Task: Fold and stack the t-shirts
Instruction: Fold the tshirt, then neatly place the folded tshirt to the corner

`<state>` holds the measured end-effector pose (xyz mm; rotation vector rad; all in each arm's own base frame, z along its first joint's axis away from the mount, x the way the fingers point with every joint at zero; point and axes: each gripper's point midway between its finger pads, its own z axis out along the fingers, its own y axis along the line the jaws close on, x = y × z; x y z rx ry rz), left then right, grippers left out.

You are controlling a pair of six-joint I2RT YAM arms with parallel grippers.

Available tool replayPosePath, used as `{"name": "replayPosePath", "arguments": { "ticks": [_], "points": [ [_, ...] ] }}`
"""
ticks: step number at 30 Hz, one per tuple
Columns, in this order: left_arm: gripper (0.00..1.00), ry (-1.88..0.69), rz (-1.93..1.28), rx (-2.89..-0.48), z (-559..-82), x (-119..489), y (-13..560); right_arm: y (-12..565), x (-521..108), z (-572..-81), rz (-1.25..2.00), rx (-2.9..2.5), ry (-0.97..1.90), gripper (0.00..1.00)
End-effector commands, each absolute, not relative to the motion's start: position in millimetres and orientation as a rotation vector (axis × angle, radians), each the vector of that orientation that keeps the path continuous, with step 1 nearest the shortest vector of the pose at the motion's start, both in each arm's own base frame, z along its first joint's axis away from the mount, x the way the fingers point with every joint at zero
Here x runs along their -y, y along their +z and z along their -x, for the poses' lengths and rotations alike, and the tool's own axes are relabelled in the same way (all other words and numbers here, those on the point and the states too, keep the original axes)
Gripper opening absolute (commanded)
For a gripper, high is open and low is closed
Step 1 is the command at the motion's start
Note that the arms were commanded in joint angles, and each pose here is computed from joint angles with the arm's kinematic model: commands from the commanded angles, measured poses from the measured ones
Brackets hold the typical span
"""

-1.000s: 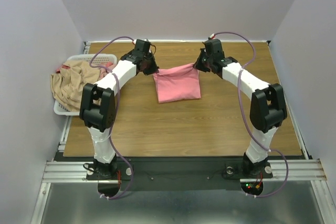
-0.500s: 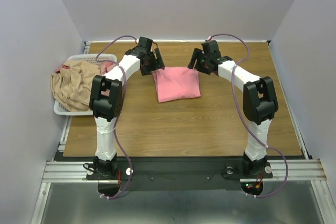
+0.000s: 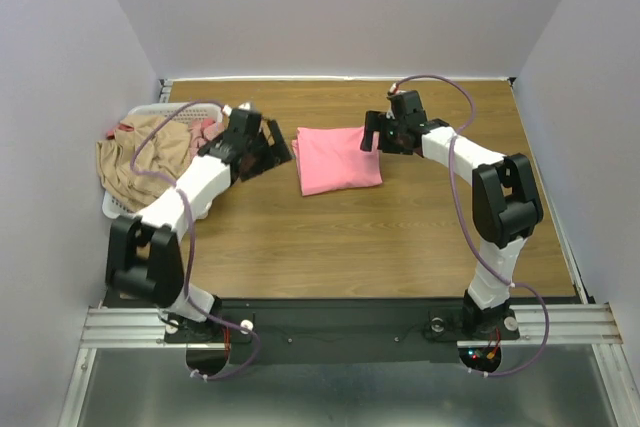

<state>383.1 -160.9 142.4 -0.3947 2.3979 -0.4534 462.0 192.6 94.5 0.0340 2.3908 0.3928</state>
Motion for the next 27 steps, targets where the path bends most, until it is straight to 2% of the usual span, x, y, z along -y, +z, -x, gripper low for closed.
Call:
{"name": "replayPosePath", "arguments": {
  "ticks": [1,6,7,8,11,12,13,14,15,16,17,18,19,21,27],
  "points": [
    [0.99,-0.384,0.489,-2.420,-321.8,139.1,108.4,88.6,-182.9,-474.2,0.010,-2.372,0.308,0.95],
    [0.98,-0.434,0.541,-2.399,-263.4,124.7,99.7,66.1,-193.3,-480.5,0.017,-2.417,0.348,0.84],
    [0.98,-0.448,0.562,-2.391,-257.4,123.1,101.2,62.5,-193.0,-481.7,-0.005,-2.423,0.344,0.79],
    [0.99,-0.467,0.574,-2.371,-249.3,120.4,105.3,54.3,-192.1,-482.5,-0.018,-2.437,0.333,0.70],
    [0.99,-0.490,0.574,-2.321,-244.6,117.0,119.4,44.1,-192.5,-481.9,-0.035,-2.458,0.332,0.63],
    [0.99,-0.498,0.571,-2.299,-241.3,114.7,127.4,40.7,-194.9,-480.6,-0.031,-2.467,0.348,0.50],
    [0.98,-0.496,0.570,-2.288,-240.1,112.9,131.0,38.8,-196.3,-478.6,-0.030,-2.475,0.360,0.45],
    [0.99,-0.482,0.575,-2.275,-237.3,108.5,135.7,36.5,-197.1,-476.6,-0.030,-2.483,0.369,0.36],
    [0.99,-0.474,0.576,-2.268,-236.3,106.2,138.1,34.1,-197.6,-475.4,-0.028,-2.489,0.372,0.36],
    [0.99,-0.468,0.579,-2.262,-235.5,104.4,140.4,34.1,-197.3,-474.9,-0.035,-2.490,0.372,0.25],
    [0.99,-0.459,0.586,-2.260,-234.0,102.4,140.4,33.6,-196.8,-474.6,-0.040,-2.491,0.369,0.22],
    [0.99,-0.469,0.588,-2.254,-232.1,102.3,142.4,33.7,-196.4,-475.2,-0.043,-2.489,0.367,0.12],
    [0.99,-0.478,0.585,-2.253,-231.6,103.2,143.1,34.3,-194.6,-475.4,-0.048,-2.487,0.354,0.07],
    [0.99,-0.483,0.586,-2.252,-230.8,103.6,143.0,40.6,-191.8,-478.1,-0.055,-2.469,0.335,0.00],
    [0.99,-0.450,0.601,-2.269,-232.6,101.2,138.1,82.3,-133.6,-507.7,-0.086,-2.325,0.025,0.00]
  ]
}}
